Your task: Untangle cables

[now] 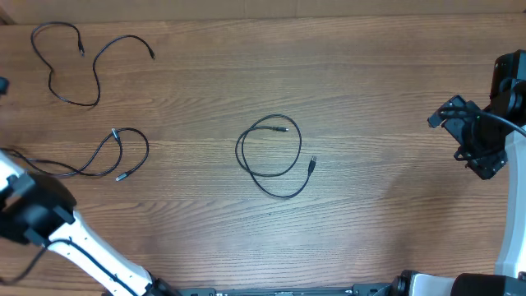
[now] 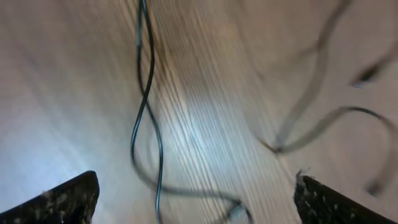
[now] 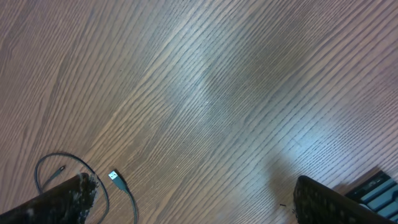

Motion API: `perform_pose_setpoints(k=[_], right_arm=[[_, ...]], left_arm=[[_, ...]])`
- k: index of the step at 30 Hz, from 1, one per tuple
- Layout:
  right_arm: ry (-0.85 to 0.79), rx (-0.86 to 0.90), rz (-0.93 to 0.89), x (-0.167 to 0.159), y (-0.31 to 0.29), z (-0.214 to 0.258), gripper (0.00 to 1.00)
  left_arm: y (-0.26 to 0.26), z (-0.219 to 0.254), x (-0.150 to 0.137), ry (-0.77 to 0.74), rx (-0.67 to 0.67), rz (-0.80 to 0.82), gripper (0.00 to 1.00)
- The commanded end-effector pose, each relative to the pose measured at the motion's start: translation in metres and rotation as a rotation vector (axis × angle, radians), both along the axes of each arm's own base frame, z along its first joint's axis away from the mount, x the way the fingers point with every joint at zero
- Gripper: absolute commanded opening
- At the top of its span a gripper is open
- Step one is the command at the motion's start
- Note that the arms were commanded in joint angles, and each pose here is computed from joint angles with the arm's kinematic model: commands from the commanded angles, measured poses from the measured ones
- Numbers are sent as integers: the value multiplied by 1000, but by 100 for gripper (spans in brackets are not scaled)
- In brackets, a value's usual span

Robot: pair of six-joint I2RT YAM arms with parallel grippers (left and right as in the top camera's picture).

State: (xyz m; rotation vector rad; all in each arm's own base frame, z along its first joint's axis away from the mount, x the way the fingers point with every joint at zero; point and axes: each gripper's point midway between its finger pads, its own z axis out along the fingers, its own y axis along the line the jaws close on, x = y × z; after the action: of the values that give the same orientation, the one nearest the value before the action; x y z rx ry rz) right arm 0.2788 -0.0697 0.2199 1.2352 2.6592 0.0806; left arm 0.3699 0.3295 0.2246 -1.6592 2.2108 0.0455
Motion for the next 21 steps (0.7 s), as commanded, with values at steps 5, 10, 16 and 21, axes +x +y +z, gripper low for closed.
perform_pose_setpoints(k=[5, 10, 16, 21], right_arm=[[-13, -6, -6, 2, -2, 3, 100], [-13, -6, -6, 2, -2, 3, 100], [-13, -6, -6, 2, -2, 3, 100], [-13, -6, -6, 2, -2, 3, 100]], left_arm=[[-46, 94, -46, -113, 51, -1, 100], [-62, 123, -66, -128, 122, -75, 100], [-76, 140, -104, -135, 139, -32, 100], [-103, 119, -136, -70, 61, 3, 100]])
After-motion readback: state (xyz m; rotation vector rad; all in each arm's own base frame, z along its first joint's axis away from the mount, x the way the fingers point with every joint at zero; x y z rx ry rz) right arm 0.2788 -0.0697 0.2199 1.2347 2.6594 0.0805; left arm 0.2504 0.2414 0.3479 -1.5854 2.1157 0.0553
